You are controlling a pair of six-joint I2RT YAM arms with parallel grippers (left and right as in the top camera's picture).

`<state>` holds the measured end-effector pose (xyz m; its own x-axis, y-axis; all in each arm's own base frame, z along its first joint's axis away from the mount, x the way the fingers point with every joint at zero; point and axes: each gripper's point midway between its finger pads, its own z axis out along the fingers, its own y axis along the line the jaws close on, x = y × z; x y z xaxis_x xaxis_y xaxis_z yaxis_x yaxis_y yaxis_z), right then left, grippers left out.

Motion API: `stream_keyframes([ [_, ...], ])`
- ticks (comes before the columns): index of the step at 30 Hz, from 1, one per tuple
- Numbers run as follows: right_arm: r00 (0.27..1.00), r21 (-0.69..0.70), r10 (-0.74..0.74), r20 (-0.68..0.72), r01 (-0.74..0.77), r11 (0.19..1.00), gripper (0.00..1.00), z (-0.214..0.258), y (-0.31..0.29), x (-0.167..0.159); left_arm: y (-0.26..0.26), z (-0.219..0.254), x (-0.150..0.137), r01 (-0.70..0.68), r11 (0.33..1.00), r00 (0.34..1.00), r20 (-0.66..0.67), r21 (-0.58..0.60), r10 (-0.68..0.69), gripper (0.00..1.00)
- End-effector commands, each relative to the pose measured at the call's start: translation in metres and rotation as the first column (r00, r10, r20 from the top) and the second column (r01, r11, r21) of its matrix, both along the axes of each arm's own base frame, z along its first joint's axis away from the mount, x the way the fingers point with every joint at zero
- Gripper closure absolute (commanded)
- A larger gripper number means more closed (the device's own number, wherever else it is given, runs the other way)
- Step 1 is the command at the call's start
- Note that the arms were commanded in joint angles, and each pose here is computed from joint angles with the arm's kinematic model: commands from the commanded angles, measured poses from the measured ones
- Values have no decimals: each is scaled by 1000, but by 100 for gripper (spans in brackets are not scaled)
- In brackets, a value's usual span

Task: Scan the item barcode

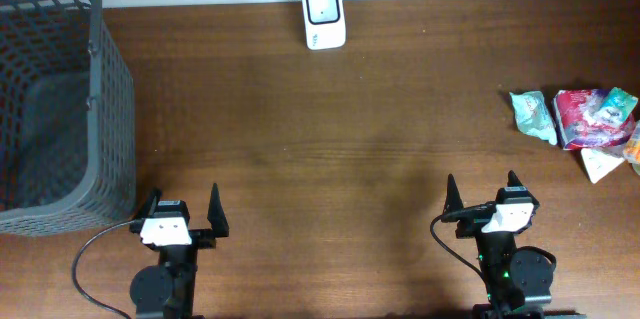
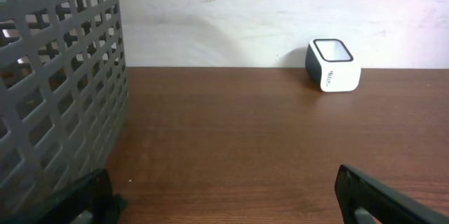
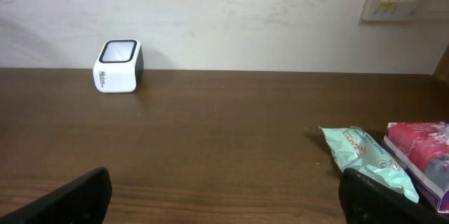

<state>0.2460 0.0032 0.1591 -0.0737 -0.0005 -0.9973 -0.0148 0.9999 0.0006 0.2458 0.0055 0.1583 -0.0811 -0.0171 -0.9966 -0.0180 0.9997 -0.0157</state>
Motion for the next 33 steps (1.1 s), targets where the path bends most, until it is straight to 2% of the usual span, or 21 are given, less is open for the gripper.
stream_keyframes([
  [1,1000,8,7,-4,-7,1000,1,-3,2,0,2,-2,0,-9,998,1000,2,58,9,1],
  [33,1000,8,7,-4,-7,1000,1,-3,2,0,4,-2,0,-25,1000,1000,2,9,25,1],
])
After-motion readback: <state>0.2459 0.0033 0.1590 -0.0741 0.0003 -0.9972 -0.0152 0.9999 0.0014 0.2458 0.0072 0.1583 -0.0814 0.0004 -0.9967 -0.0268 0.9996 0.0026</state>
